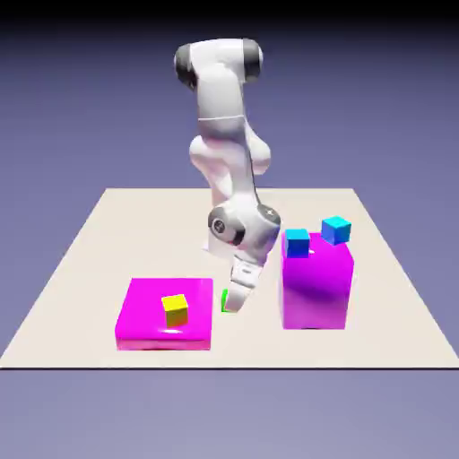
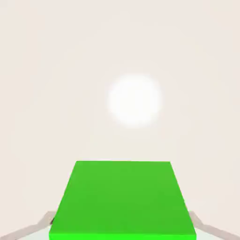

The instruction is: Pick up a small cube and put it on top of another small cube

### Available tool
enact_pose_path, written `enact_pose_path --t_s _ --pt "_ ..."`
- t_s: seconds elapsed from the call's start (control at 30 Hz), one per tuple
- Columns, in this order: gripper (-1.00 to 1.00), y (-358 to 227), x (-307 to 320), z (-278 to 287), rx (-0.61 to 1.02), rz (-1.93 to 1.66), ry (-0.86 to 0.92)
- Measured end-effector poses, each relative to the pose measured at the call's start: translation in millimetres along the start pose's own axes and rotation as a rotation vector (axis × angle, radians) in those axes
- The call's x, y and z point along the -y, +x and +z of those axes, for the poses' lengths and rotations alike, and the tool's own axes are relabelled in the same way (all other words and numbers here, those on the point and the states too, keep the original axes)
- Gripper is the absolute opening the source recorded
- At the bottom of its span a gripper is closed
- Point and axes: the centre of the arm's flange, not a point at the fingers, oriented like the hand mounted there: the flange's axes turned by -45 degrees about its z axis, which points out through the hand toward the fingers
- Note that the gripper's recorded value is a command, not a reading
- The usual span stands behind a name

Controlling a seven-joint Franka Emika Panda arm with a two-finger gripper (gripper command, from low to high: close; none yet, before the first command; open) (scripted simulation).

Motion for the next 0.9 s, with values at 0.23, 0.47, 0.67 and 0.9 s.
enact_pose_path --t_s 0.23,0.47,0.67,0.9 --pt "-1.0 -5.0 2.9 -32.6 -0.001 0.0 0.002" --pt "-1.0 -60.7 -76.7 -45.0 0.032 0.478 0.13" --pt "-1.0 -112.8 -128.4 -59.0 0.039 0.856 0.263" --pt "-1.0 -173.6 -174.4 -84.8 0.016 1.252 0.432"
